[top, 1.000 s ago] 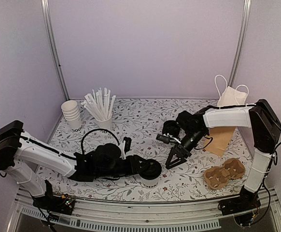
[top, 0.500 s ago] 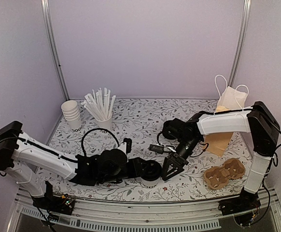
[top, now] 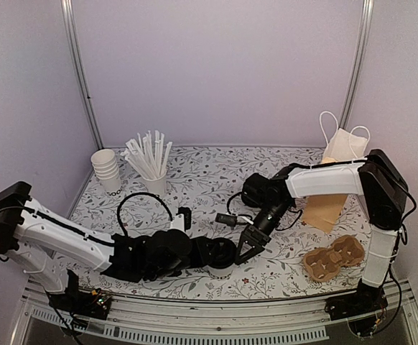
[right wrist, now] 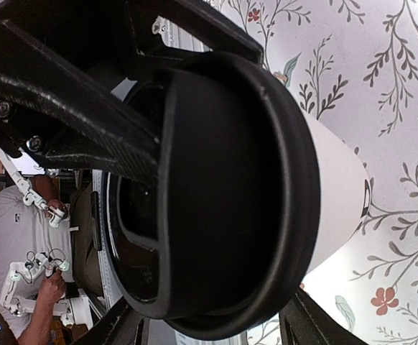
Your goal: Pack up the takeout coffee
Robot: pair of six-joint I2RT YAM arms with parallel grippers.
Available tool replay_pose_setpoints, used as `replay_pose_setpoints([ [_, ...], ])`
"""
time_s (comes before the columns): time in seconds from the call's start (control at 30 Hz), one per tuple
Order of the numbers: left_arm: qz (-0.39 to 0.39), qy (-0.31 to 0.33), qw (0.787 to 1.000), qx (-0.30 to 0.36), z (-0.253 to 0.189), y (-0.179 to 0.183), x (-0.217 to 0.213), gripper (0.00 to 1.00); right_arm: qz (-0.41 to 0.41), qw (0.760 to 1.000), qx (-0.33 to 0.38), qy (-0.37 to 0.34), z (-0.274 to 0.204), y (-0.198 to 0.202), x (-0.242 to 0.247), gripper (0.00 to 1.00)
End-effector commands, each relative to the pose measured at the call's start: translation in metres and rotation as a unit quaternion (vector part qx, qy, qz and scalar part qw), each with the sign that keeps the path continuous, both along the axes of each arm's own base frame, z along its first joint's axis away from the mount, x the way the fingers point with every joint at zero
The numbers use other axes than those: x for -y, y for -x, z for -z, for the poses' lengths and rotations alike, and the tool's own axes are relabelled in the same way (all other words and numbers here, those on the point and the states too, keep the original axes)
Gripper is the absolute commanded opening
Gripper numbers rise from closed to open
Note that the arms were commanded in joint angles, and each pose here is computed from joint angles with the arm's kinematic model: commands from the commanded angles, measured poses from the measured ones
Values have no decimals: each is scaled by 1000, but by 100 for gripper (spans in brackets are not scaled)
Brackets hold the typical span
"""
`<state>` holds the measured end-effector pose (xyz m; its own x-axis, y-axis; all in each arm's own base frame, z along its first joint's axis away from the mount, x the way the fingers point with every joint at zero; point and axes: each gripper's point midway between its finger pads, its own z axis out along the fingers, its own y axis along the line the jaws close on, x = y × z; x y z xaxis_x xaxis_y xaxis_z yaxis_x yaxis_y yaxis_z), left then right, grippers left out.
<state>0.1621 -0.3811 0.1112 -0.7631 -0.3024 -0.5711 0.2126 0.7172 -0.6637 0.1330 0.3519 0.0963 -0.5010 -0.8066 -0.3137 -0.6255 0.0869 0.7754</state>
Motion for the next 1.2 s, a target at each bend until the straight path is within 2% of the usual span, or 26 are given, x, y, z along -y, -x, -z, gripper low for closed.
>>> replay_pose_setpoints([
  [0.0,16,-83,996,-4,31,20,-21,34,10,1000,17,-16,-1,-17,-15,64],
  [0.4,24,-87,996,0,38,24,-18,34,22,1000,5,-16,2,-23,-12,73],
  [0.57,26,-90,996,-2,40,25,-17,33,26,1000,16,-8,6,-27,-14,74],
  [0.77,28,-97,995,-14,50,27,-19,32,55,993,60,89,55,-45,1,73],
  [1.0,15,-109,992,-55,77,34,-38,30,78,964,109,230,125,-57,40,69],
  [1.17,12,-112,990,-79,91,40,-47,29,76,950,138,271,143,-63,57,68],
])
